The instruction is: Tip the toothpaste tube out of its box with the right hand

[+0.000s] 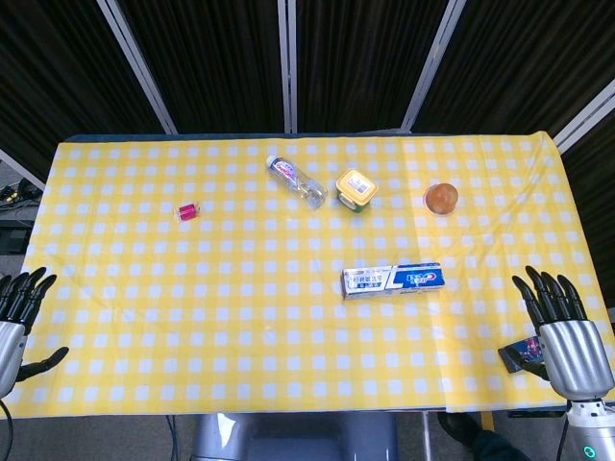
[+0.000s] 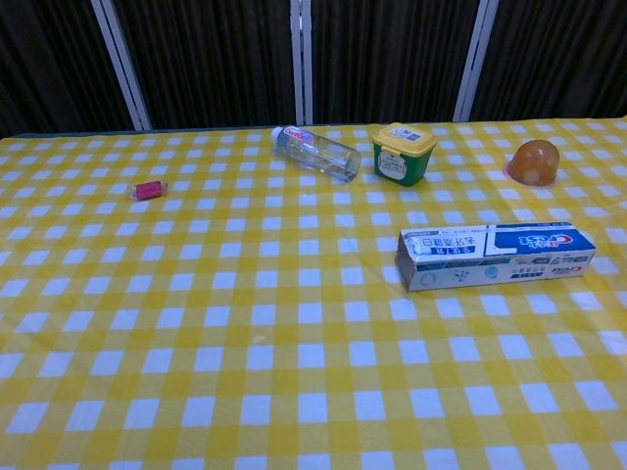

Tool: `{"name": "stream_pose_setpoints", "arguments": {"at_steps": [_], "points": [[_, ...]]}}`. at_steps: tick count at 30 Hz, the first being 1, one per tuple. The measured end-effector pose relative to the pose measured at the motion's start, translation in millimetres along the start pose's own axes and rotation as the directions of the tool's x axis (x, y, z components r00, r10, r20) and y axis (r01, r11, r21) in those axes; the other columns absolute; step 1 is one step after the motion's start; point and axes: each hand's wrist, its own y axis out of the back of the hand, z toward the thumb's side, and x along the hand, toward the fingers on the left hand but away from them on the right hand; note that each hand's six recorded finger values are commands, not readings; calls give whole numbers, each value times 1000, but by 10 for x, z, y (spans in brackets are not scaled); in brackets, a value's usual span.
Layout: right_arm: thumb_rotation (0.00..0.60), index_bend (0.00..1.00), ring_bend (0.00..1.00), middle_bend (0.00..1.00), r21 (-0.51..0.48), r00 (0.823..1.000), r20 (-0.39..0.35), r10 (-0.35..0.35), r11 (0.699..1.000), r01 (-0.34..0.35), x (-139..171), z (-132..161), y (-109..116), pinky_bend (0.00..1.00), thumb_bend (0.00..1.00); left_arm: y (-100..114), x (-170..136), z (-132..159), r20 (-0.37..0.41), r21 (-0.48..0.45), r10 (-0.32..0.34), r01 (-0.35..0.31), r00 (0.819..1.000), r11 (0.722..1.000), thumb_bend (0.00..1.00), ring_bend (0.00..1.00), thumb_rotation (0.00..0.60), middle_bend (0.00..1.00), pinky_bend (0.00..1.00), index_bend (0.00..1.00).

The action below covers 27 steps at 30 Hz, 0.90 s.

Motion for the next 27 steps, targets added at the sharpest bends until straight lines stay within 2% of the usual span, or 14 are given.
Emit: {"name": "stream_pose_setpoints", "arguments": {"at_steps": [9,14,18,22,27], "points": [[600,0,0,0,-20,999,-13,49,999,-49,-73,-11,-103,0,0,-45,5,-18,-11,6,-21,21,1000,1000,0,0,600,0,0,0],[600,0,0,1,23,992,-26,125,992,-125,-363,-57,-323,0,0,-93,57,11,-9,8,-31,31,999,999,0,0,600,0,0,0],[600,41,0,68,56,975,-58,213,976,-210,-697,-34,-549,22,0,-142,109,-7,-25,18,-43,43,999,999,0,0,600,0,0,0],[600,45,3,83,111,947,-107,302,950,-291,-1129,30,-796,60,0,-207,179,-41,-48,28,-55,57,997,998,0,0,600,0,0,0],[600,58,34,110,170,920,-146,364,925,-340,-1562,176,-1027,97,0,-280,247,-69,-66,43,-69,72,995,996,0,0,600,0,0,0]]}}
